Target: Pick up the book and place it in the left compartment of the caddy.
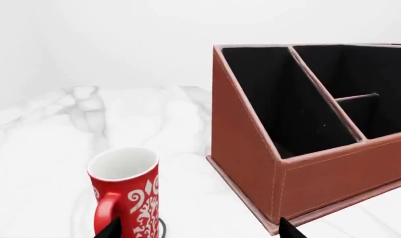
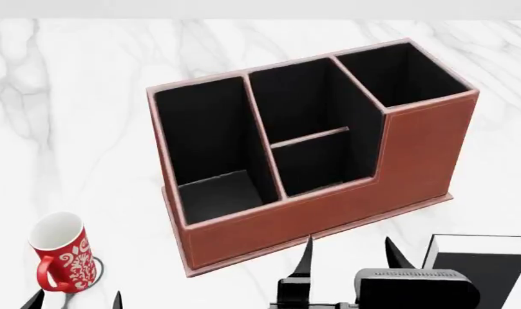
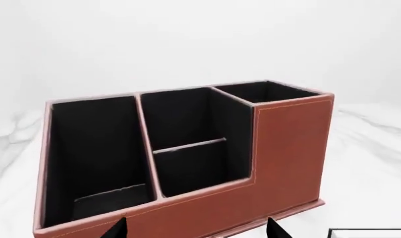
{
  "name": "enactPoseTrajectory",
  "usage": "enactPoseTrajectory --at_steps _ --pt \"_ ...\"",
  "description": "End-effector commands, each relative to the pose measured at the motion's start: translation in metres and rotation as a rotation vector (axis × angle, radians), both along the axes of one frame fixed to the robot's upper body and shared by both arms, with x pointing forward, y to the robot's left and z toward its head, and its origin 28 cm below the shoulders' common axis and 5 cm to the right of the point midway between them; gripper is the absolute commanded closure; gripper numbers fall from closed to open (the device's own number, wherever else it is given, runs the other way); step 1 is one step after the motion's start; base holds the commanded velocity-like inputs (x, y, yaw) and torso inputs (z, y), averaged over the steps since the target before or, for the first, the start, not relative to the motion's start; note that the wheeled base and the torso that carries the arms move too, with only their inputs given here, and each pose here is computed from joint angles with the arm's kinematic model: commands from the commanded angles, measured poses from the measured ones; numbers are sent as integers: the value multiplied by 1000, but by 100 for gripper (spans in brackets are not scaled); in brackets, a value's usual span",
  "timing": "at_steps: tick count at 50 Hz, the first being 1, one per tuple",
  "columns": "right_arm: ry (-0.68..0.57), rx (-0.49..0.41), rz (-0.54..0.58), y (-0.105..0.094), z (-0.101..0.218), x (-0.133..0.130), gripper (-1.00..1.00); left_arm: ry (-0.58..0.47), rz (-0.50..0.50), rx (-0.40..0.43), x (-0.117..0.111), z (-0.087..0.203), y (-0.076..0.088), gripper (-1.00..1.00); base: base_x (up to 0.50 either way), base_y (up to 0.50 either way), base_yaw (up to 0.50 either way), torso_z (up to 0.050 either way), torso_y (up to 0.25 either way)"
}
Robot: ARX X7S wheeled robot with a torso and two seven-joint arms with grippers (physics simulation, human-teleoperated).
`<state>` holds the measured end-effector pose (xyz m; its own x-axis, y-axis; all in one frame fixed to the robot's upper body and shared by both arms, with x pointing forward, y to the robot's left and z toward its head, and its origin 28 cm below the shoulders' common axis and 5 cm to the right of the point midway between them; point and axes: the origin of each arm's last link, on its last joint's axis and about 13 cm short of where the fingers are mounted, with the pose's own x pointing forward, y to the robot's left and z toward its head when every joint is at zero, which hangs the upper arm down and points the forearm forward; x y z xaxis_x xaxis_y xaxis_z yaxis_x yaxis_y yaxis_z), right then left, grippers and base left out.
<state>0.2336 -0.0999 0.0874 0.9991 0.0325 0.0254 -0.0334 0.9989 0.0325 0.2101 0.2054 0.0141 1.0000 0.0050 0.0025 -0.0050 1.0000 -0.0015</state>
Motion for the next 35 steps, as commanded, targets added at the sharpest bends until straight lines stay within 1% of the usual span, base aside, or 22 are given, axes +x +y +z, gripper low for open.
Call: enactPoseTrajectory --at_steps 1,6,7,21,26,29,35 --pt "-58 -23 16 -1 41 4 -100 1 0 1 -1 0 0 -100 0 0 0 0 0" --pt "-109 -43 11 -1 56 7 -100 1 -1 2 0 -1 0 -100 0 0 0 0 0" --pt "-118 -35 11 -1 57 7 -100 1 -1 3 0 -1 0 -100 0 0 0 0 0" --pt "-115 -43 -3 -4 54 10 -100 3 -3 0 0 0 0 -100 0 0 0 0 0" --pt "-112 -31 7 -3 54 10 -100 3 -4 0 0 0 0 -100 0 -22 0 0 0" --pt "-112 -21 7 -3 54 10 -100 3 -3 -1 0 0 0 -100 0 -428 0 0 0" --pt "-124 -30 -3 -4 54 11 -100 3 -4 -1 0 0 0 -100 0 -500 0 0 0"
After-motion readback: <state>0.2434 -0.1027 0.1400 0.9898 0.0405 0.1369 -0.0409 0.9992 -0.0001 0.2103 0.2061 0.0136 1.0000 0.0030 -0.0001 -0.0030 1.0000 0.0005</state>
